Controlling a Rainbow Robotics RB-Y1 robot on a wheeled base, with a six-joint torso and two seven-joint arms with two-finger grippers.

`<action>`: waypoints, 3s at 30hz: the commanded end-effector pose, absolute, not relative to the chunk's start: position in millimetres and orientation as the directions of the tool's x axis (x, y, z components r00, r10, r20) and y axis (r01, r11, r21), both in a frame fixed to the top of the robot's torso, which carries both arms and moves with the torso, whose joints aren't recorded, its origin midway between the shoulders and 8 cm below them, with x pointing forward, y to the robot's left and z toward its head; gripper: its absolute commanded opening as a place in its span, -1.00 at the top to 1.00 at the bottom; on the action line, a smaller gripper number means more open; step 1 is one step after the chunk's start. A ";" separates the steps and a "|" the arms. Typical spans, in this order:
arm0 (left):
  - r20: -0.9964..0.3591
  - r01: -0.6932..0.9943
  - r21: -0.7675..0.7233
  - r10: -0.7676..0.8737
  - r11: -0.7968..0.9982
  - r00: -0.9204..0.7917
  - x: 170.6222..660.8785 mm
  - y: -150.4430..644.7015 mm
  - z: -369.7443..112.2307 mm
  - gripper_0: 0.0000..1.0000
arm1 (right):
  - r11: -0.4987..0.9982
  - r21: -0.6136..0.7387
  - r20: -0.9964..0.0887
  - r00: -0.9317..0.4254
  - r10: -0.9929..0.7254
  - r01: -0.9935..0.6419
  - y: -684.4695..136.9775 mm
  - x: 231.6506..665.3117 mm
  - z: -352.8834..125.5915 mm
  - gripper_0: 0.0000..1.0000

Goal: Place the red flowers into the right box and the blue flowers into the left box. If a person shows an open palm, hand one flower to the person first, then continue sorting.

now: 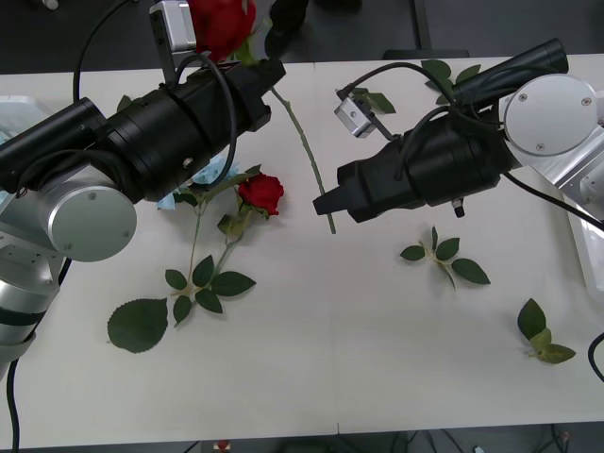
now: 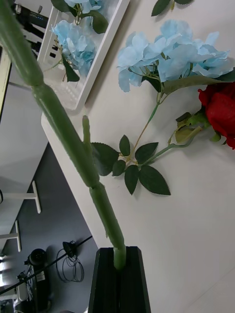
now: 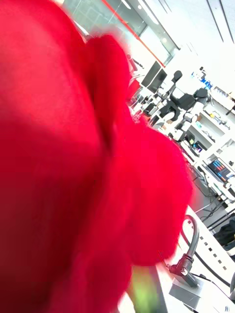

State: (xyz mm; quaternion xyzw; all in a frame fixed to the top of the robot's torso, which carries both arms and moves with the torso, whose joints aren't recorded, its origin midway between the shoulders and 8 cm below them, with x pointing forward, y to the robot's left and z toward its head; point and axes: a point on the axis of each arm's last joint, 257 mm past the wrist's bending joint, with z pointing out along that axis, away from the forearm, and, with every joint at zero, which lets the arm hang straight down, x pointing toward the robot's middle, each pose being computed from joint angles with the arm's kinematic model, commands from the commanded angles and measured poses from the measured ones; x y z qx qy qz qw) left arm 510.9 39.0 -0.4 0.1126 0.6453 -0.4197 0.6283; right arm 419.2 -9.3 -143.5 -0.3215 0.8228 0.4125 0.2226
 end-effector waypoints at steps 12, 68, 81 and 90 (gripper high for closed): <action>-0.903 0.708 -0.384 -0.400 0.592 -0.155 504.6 25.2 26.0 -1.00 | 0.576 0.521 -0.593 -0.752 -0.286 -0.630 -67.3 445.0 -141.2 1.00; -0.568 0.389 -0.127 0.254 0.913 -0.783 443.3 230.8 -239.3 -1.00 | 0.892 -0.365 -0.383 -0.916 0.119 0.268 -696.1 435.5 -284.3 1.00; -0.573 0.384 -0.041 0.293 0.922 -0.766 503.3 214.4 -271.1 -1.00 | 0.924 -0.327 -0.417 -0.908 0.045 0.196 -674.7 463.6 -269.6 -0.59; -0.575 0.387 -0.028 0.302 0.922 -0.761 532.3 196.0 -283.1 -1.00 | 0.979 -0.192 -0.389 -0.921 -0.005 0.076 -623.3 486.5 -228.8 -0.93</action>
